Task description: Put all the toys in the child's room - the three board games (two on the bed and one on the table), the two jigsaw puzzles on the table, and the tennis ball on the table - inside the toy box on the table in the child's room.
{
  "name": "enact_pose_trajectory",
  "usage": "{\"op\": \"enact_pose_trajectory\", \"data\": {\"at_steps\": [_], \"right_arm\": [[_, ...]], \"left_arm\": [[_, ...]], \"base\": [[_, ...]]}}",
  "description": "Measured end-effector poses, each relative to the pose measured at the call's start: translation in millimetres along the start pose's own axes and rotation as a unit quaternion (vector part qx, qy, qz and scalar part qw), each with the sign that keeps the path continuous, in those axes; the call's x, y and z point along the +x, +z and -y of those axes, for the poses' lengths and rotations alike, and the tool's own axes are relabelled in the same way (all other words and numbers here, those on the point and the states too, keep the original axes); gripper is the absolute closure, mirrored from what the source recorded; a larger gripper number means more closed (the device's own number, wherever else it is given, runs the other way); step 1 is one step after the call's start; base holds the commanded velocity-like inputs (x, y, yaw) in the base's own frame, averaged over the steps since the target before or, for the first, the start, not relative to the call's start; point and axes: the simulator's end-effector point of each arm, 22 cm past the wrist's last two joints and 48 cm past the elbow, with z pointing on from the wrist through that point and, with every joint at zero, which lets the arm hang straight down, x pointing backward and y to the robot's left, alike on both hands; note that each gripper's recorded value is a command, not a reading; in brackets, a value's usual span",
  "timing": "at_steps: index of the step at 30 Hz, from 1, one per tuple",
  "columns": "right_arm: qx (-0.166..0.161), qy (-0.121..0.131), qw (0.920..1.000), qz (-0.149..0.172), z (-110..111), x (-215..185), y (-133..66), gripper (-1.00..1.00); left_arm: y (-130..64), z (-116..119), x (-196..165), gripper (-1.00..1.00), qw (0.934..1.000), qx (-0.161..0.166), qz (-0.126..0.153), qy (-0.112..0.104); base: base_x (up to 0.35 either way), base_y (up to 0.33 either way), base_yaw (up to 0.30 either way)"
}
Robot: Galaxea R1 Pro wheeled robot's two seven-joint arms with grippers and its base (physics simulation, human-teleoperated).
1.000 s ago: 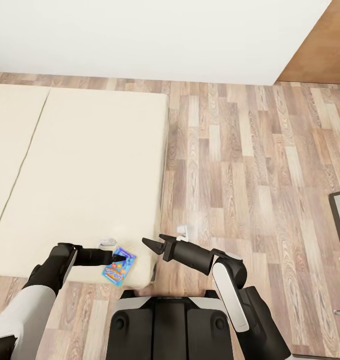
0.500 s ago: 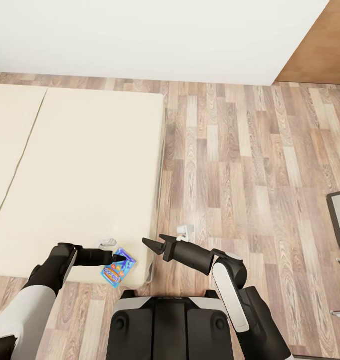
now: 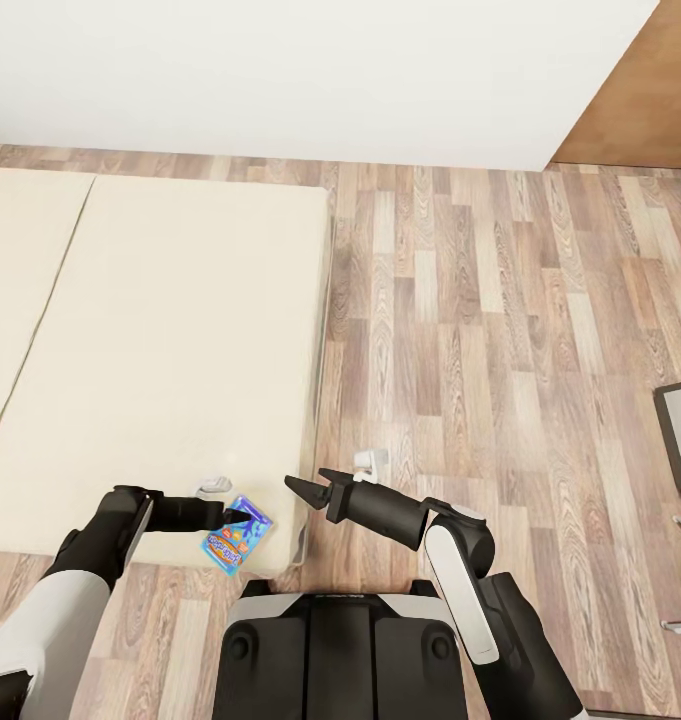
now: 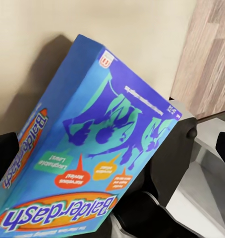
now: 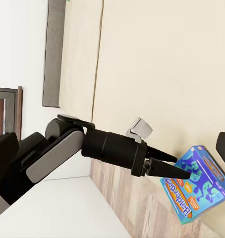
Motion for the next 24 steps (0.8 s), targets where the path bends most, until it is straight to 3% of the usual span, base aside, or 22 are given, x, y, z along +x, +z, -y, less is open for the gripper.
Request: {"op": "enact_pose_trajectory", "data": {"at_steps": [10,24], "right_arm": [[0.000,0.000,1.0000,0.000,0,0,0.0,-1.00],[0.000,0.000,1.0000,0.000,0,0,0.0,-1.00]], "left_arm": [[-2.2,-4,3,-1.00,1.0000,-0.003,-0.005,-0.005],[-17.7,-27,12,-1.00,0.9990,-0.023,-0.024,-0.030]], "base": [[0.000,0.000,0.000],[0.000,0.000,0.000]]}}
